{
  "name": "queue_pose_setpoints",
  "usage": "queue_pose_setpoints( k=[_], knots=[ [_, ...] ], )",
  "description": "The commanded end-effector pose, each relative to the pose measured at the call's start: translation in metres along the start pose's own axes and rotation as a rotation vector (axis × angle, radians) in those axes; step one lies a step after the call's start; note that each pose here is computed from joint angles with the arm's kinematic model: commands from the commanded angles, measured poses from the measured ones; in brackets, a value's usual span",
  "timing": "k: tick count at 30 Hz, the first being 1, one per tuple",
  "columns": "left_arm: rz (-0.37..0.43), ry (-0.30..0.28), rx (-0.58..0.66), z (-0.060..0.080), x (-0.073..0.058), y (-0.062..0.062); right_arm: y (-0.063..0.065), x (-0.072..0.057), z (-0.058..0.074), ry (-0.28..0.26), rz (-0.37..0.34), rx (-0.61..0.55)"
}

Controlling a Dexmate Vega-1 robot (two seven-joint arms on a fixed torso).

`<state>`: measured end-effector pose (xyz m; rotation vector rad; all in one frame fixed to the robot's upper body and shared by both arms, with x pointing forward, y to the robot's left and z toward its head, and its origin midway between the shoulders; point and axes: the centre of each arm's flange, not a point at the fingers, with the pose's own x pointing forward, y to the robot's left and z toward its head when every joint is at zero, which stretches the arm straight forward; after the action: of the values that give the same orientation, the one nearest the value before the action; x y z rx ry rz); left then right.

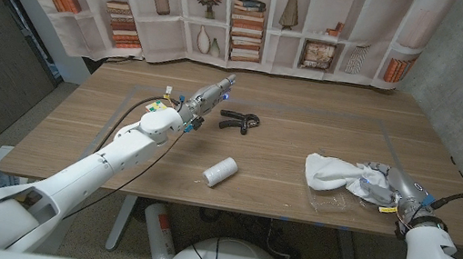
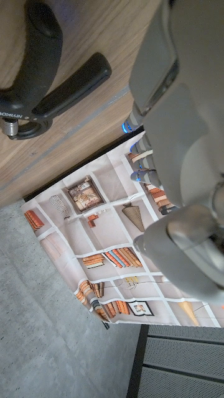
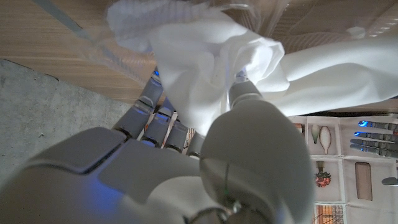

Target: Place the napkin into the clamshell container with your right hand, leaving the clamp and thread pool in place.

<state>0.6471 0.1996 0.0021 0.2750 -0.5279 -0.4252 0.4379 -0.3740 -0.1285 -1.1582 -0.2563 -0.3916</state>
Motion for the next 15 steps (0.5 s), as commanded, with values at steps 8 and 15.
queue_pose_setpoints(
  k=[8,15],
  knots=[
    [-0.007,0.005,0.009,0.0027,0.0008,-0.0019,-0.0076,-0.0020,-0.0066,0.010,0.021,0.014],
    [-0.011,0.007,0.007,0.0024,0.0046,-0.0023,-0.0101,-0.0030,-0.0081,0.022,0.011,0.027]
  ],
)
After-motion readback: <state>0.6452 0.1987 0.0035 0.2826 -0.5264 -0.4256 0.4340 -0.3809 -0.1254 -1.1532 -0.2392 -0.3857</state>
